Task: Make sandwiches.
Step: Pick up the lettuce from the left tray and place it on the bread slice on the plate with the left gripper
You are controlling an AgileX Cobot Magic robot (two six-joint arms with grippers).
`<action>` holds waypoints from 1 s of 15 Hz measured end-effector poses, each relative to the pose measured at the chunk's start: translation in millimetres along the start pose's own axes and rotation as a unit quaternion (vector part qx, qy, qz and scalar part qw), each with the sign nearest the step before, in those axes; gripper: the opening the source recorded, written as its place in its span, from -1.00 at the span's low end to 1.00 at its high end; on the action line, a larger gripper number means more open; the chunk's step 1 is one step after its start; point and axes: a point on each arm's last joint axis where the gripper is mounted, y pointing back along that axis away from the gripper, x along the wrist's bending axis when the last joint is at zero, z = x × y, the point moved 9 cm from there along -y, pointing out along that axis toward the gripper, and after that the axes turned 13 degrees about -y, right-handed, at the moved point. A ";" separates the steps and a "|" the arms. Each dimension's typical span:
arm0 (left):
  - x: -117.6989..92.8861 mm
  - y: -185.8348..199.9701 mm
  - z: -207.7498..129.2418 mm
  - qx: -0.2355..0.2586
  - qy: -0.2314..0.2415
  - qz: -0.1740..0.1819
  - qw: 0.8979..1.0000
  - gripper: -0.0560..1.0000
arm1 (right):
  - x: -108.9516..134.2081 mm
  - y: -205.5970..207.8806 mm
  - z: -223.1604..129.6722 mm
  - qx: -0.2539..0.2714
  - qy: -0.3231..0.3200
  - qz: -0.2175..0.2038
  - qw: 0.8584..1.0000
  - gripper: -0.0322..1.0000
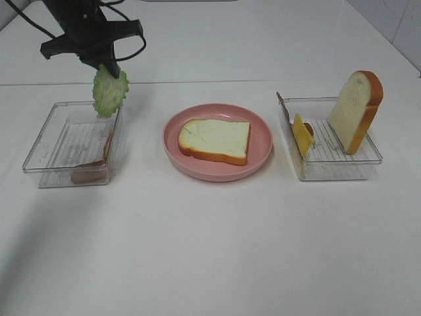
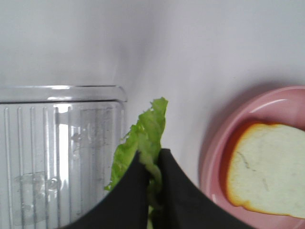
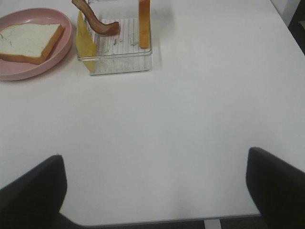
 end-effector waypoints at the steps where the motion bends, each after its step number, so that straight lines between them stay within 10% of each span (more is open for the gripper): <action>1: -10.6 10.2 7.0 -0.015 0.002 -0.020 1.000 -0.88 | 0.0 0.0 0.0 0.000 0.000 0.000 1.000 0.96; 7: -136.5 17.3 14.3 -0.071 -0.023 -0.202 0.977 -0.88 | 0.0 0.0 0.0 0.000 0.000 0.000 1.000 0.96; 15: -197.0 -61.1 -20.3 -0.007 0.044 -0.337 0.941 -0.88 | 0.0 0.0 0.0 0.000 0.000 0.000 1.000 0.96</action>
